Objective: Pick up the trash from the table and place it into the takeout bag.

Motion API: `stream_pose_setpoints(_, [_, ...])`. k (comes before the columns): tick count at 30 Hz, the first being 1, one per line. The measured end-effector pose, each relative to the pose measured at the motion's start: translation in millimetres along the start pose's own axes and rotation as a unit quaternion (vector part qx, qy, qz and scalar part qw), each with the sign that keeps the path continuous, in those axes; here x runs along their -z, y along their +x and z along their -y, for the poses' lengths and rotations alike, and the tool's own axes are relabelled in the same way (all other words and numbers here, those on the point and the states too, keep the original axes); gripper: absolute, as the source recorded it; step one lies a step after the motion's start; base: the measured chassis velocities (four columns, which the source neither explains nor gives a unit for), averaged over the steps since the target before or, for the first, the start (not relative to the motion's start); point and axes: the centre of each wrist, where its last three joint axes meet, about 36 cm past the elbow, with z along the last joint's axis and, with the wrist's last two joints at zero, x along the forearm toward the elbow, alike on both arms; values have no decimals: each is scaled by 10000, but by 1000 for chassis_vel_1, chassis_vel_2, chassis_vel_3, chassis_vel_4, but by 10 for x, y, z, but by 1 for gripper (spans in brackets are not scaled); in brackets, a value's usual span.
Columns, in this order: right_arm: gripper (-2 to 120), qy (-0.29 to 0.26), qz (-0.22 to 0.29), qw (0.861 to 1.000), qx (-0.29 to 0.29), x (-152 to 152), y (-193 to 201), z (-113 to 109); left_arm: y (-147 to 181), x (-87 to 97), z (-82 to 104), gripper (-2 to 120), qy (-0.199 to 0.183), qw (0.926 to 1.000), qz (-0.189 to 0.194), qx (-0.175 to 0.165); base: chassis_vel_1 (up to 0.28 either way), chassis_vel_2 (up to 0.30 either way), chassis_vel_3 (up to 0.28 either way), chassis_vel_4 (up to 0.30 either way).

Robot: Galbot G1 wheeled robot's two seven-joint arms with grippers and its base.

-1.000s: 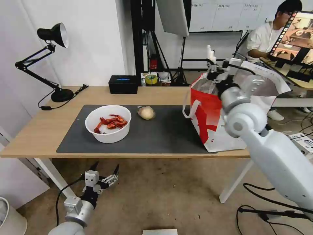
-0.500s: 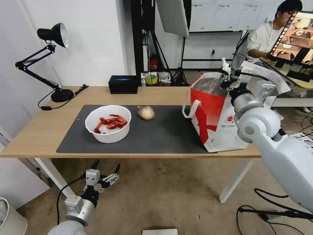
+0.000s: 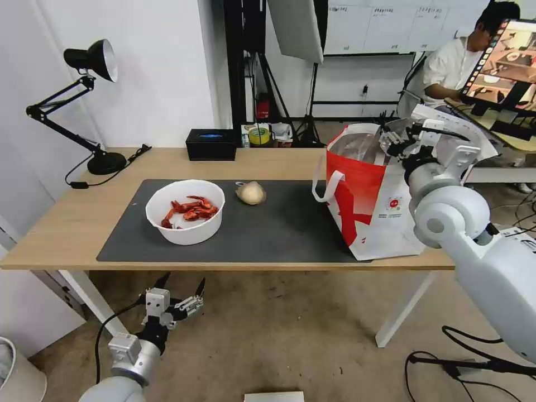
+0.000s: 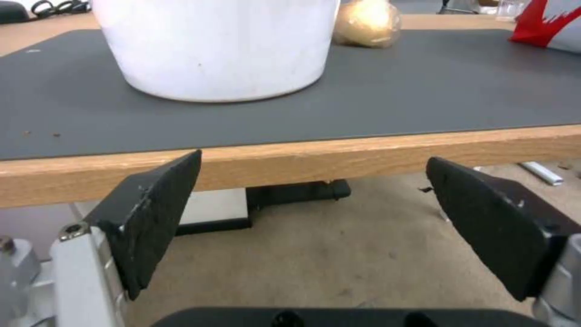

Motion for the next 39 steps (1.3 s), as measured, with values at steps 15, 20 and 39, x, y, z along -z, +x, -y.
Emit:
stream_pose_setpoints(15, [100,-150,247,9958,867,110,61,-110,14,58,-21,100,-51,10000,46,-30,0,0,0,0])
stream_pose_setpoints(20, [100,-186,416,9859,1610,137,137,-246,27,61,-28,100,-49,10000,47,-6,0,0,0,0])
stream_pose_setpoints(39, [100,414,336,9524,3002,-707,947,-382,26,66,-18,100,-8,10000,81,28,0,0,0,0])
